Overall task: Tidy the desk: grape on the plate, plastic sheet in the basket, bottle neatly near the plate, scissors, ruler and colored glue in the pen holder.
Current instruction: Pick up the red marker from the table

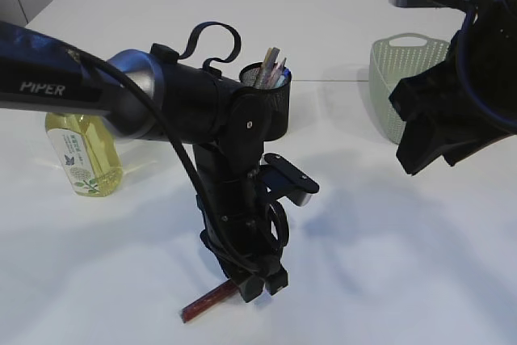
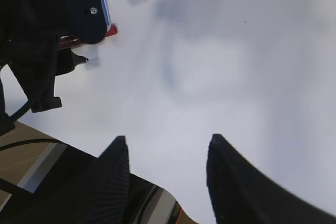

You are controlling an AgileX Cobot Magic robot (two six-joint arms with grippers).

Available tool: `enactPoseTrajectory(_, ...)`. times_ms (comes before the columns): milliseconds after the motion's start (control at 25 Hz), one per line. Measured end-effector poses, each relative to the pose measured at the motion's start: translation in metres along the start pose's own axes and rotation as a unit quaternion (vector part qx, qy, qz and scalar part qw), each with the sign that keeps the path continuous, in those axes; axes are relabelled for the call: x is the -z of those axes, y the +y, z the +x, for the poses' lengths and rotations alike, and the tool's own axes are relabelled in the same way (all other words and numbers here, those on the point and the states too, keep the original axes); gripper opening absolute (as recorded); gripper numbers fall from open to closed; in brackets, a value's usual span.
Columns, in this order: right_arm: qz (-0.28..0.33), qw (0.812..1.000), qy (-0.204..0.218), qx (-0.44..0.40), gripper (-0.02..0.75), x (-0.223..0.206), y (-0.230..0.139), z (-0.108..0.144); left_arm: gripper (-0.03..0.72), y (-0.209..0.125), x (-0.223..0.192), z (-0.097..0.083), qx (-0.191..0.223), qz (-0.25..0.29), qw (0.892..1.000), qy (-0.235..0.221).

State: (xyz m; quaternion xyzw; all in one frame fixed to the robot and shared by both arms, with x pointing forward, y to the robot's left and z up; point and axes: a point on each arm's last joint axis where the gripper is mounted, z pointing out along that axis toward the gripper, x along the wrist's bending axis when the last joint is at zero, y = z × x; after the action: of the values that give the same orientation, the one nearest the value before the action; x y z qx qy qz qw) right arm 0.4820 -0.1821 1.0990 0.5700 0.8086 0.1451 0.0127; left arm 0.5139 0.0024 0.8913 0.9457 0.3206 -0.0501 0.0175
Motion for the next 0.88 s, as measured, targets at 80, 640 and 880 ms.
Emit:
enactPoseTrajectory(80,0.000,1.000,0.000,0.000,0.386,0.0000,0.0000,0.0000,0.310,0.0000,0.0000,0.0000,0.000,0.000,1.000,0.000)
enactPoseTrajectory(640,0.000,1.000,0.000,0.000,0.386,0.0000,0.0000,0.0000,0.309,-0.0045,-0.0045,0.0021,-0.008,0.030,0.999,0.008)
enactPoseTrajectory(880,0.000,1.000,0.000,0.000,0.386,0.0000,0.0000,0.0000,0.265,-0.0046,-0.0076,0.0027,-0.009,0.034,0.999,0.009)
